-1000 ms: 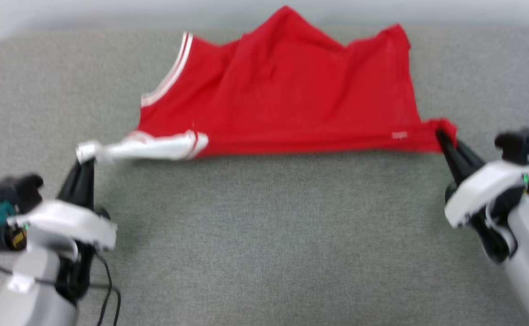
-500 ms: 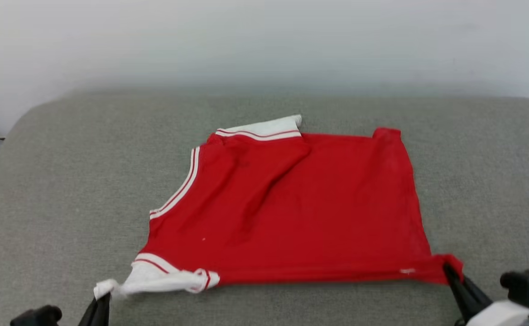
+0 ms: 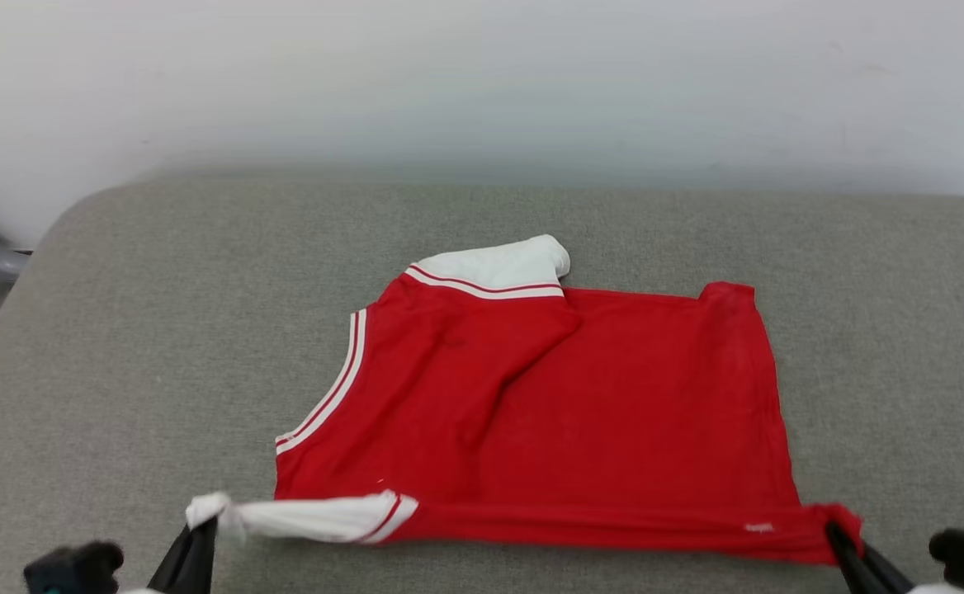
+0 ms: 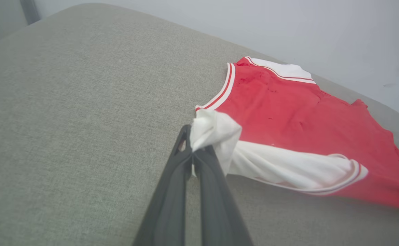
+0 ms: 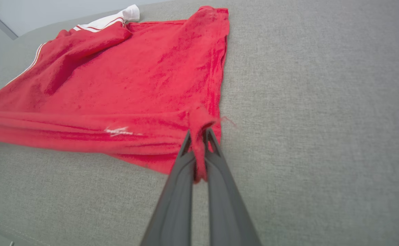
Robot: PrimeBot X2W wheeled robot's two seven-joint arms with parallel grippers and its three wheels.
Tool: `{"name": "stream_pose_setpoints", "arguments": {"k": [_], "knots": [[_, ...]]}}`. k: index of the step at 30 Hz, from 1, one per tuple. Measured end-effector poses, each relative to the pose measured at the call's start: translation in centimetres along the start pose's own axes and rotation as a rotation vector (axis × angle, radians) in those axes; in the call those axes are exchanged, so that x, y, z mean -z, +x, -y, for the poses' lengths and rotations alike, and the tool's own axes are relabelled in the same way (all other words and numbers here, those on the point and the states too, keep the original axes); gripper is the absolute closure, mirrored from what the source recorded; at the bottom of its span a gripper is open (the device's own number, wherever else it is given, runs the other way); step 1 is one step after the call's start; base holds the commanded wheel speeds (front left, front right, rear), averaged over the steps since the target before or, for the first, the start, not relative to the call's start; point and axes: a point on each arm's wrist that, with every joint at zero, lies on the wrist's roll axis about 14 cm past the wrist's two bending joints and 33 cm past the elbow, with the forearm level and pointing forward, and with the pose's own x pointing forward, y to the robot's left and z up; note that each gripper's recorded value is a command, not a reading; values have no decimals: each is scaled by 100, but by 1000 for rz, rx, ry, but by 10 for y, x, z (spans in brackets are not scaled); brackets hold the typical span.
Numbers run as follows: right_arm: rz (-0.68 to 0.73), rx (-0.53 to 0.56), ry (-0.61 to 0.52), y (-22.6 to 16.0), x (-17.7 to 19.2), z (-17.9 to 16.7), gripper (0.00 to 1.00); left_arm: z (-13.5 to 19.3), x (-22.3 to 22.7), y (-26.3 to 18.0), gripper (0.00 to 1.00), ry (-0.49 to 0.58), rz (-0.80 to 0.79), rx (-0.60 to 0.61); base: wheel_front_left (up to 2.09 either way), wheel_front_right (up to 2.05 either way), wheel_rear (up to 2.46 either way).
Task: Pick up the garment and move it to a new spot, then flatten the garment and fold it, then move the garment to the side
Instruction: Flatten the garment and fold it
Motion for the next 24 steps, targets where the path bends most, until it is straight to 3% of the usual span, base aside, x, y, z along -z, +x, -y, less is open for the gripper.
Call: {"name": "stream_pose_setpoints", "arguments": {"k": [6, 14, 24], "knots": [[-10, -35, -46, 27, -23, -10, 100, 32, -12, 38, 100, 20, 15, 103, 0, 0, 0], [-37, -71, -74, 66, -28, -19, 100, 44, -1, 84, 100, 10, -2, 135, 0, 0, 0], [-172, -72, -45, 100, 19, -12, 100, 39, 55, 112, 100, -12, -162, 129, 0, 0, 0]]}}
